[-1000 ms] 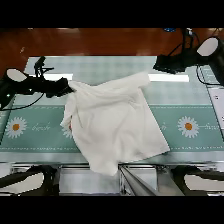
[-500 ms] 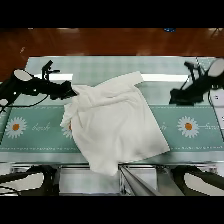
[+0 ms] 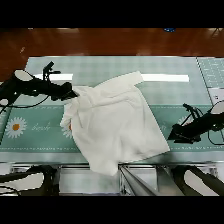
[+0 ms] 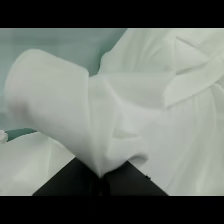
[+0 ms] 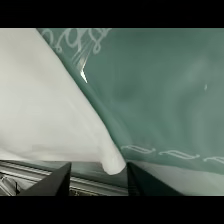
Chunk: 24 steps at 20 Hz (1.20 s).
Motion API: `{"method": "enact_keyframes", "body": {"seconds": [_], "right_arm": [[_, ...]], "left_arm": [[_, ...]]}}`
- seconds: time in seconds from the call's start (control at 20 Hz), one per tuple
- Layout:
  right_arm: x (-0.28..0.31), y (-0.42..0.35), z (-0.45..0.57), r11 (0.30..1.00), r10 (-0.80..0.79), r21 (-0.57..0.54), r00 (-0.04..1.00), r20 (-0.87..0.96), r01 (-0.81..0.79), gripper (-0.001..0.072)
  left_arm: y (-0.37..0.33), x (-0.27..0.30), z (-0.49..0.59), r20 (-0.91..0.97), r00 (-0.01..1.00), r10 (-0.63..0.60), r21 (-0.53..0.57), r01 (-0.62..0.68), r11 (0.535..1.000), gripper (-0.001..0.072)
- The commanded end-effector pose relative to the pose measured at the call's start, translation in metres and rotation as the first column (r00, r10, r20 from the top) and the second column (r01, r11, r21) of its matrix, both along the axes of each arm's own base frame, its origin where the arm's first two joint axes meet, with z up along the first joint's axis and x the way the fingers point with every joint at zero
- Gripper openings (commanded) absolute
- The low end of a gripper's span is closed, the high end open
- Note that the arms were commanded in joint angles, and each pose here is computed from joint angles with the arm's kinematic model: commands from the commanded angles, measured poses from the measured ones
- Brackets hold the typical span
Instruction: Fold the shirts.
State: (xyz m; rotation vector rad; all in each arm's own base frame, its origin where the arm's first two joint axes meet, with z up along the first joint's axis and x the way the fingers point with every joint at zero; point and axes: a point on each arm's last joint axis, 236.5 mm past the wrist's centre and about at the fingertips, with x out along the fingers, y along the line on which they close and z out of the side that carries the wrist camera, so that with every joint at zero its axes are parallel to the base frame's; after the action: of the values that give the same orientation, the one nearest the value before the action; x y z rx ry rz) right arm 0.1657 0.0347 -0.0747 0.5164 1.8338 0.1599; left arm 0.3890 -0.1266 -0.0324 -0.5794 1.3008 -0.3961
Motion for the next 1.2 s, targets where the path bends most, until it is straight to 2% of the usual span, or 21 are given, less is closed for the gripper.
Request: {"method": "enact_keyframes", "body": {"seconds": [0.0,0.3,0.5,0.55,0.6,0.65,0.75,0.85,1.0,1.15], "right_arm": [[-0.013,0.007,-0.013,0.999,-0.005,0.053,0.998,-0.062,0.009,0.0406],[-0.007,0.019,-0.035,0.991,-0.039,0.12,0.992,-0.123,0.054,0.0405],[0.004,0.041,-0.037,0.984,-0.028,0.173,0.995,-0.095,0.044,0.0392],[0.003,0.047,-0.038,0.985,-0.001,0.172,0.996,-0.089,0.016,0.0328],[0.002,0.052,-0.038,0.985,0.038,0.17,0.996,-0.079,-0.024,0.0159],[0.002,0.056,-0.036,0.982,0.08,0.176,0.995,-0.067,-0.067,0.0023],[0.01,0.055,-0.031,0.978,0.117,0.177,0.993,-0.033,-0.109,0.0021],[0.05,0.034,-0.027,0.993,0.057,0.1,0.996,0.062,-0.063,0.002],[0.147,-0.02,0.006,0.996,-0.074,-0.032,0.951,0.3,0.087,0.002],[0.228,-0.063,0.051,0.983,-0.135,-0.052,0.884,0.448,0.177,0.002]], "left_arm": [[0.0,-0.001,-0.001,-0.004,1.0,-0.001,0.0,0.001,1.0,0.0028],[0.0,-0.001,-0.002,-0.006,1.0,-0.001,0.0,0.001,1.0,0.0028],[0.001,0.002,-0.002,0.005,1.0,0.008,0.004,-0.008,1.0,0.0028],[0.001,0.004,-0.002,0.009,1.0,0.011,0.005,-0.011,1.0,0.0028],[0.001,0.004,-0.002,0.011,1.0,0.012,0.006,-0.012,1.0,0.0028],[0.002,0.005,-0.002,0.012,1.0,0.014,0.006,-0.014,1.0,0.0028],[0.003,0.006,-0.002,0.015,1.0,0.016,0.008,-0.016,1.0,0.0028],[0.002,0.005,-0.002,0.014,1.0,0.016,0.007,-0.016,1.0,0.0028],[0.002,0.006,-0.002,0.015,1.0,0.016,0.007,-0.016,1.0,0.0028],[0.003,0.007,-0.002,0.018,1.0,0.023,0.008,-0.023,1.0,0.0028]]}}
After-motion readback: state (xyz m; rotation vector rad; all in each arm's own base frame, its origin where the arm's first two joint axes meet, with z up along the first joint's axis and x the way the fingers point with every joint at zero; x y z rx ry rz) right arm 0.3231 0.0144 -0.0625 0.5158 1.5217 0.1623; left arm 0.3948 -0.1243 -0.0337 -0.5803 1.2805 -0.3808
